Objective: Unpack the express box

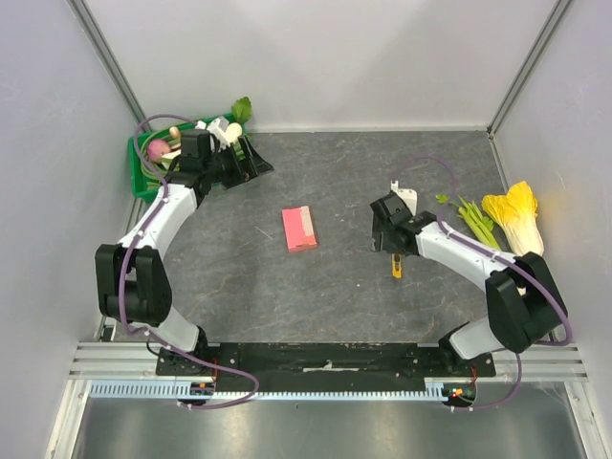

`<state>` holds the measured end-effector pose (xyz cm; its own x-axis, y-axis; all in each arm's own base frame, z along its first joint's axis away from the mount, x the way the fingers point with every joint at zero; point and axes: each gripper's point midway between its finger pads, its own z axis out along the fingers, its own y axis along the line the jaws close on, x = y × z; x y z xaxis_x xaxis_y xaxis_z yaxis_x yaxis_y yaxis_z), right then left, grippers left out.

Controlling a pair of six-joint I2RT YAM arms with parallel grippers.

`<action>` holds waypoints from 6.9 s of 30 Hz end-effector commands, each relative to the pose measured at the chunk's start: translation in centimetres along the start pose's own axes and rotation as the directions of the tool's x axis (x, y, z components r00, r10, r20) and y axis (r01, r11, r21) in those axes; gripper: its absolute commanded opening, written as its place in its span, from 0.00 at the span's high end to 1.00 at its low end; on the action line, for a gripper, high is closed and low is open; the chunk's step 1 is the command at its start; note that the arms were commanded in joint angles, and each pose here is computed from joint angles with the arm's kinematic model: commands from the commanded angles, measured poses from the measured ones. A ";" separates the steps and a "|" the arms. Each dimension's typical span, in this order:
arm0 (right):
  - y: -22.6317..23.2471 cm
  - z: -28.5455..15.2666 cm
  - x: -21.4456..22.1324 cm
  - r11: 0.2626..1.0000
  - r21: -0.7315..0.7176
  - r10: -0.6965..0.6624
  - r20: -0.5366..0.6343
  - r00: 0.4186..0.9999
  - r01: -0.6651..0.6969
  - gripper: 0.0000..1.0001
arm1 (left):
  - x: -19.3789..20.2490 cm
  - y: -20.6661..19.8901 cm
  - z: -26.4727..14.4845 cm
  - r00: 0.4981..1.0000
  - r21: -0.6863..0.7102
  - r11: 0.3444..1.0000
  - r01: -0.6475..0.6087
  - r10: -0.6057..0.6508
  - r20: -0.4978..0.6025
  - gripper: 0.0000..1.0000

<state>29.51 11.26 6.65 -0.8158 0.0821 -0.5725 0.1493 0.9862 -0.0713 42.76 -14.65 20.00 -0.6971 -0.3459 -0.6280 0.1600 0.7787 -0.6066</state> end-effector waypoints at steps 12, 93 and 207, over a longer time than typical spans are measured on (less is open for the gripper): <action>0.3 2.3 2.0 0.996 -0.085 0.015 -0.146 0.989 -0.028 0.30 | -0.9 -0.7 1.0 1.000 0.037 0.999 0.026 -0.026 0.013 0.16; 9.0 -17.4 -20.4 0.623 -0.778 0.230 0.285 0.930 0.084 0.02 | 9.6 -20.9 -2.1 0.866 0.850 0.525 0.026 0.413 -0.282 0.98; 12.5 -26.0 -15.6 0.141 -0.965 -0.045 0.215 0.976 0.219 0.57 | 10.1 -23.6 -8.1 0.792 0.910 0.407 -0.084 0.581 -0.186 0.98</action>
<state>29.76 25.92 35.52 -0.6980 0.0169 -0.7159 -0.6770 0.3100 0.6675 25.83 -32.55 31.22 -0.6410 0.2914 -0.7101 0.7140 -0.1130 -0.6909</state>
